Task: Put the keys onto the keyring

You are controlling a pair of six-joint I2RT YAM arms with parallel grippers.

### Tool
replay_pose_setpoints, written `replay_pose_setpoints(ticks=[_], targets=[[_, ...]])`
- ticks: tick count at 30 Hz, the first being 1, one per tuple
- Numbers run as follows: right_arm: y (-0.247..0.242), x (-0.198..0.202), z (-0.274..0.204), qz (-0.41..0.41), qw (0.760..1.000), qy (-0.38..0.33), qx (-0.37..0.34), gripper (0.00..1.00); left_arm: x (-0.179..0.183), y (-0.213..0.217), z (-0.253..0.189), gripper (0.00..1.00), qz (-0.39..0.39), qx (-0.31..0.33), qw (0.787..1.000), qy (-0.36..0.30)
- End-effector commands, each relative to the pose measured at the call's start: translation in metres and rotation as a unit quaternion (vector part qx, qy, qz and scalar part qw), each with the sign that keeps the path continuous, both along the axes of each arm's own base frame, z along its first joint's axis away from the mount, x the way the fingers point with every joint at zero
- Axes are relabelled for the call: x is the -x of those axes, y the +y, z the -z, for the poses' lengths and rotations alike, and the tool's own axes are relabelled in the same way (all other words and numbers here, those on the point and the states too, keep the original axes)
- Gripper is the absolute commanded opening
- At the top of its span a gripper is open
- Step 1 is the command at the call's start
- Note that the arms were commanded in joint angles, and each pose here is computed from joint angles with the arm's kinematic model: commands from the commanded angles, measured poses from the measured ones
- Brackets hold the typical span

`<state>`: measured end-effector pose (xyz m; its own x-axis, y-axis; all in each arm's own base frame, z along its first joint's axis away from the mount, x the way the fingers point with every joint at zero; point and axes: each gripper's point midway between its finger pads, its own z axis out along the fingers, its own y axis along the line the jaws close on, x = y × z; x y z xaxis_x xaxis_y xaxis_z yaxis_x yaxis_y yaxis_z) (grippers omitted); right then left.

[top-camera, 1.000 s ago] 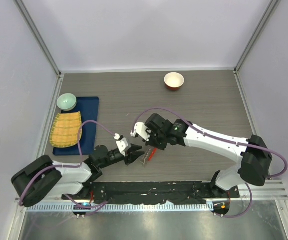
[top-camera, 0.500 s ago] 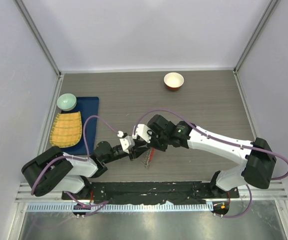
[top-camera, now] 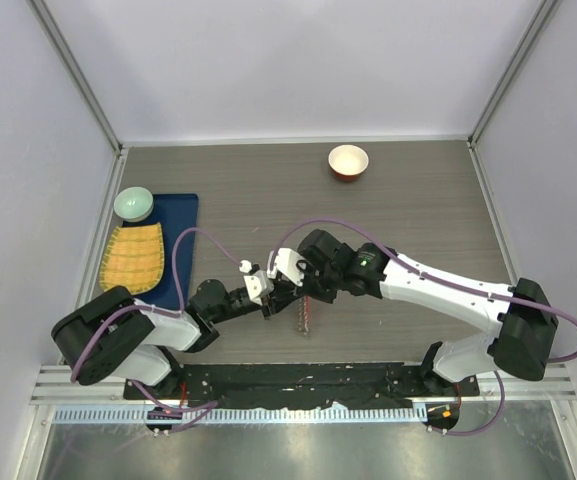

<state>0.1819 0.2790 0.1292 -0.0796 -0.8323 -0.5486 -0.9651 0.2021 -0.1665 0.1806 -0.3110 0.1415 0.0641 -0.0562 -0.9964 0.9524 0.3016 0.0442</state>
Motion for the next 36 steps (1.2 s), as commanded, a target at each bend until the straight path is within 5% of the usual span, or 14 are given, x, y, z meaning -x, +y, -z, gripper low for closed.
replay_pose_setpoints(ticks=[1, 11, 21, 36], targets=[[0.015, -0.001, -0.023, -0.02, 0.998, -0.025, -0.046, 0.01, -0.002, -0.008, -0.018, 0.25, 0.011, 0.019, 0.999, -0.035], [0.016, -0.002, -0.026, -0.015, 0.998, -0.032, -0.056, 0.01, -0.001, 0.001, -0.005, 0.29, -0.003, 0.004, 1.0, -0.013], [0.015, -0.004, -0.03, -0.007, 0.997, -0.041, -0.064, 0.01, -0.008, 0.017, -0.018, 0.35, -0.055, 0.054, 0.997, -0.018], [0.017, -0.004, -0.032, -0.012, 0.996, -0.044, -0.073, 0.01, 0.005, 0.006, -0.039, 0.36, -0.006, 0.086, 0.996, -0.023]])
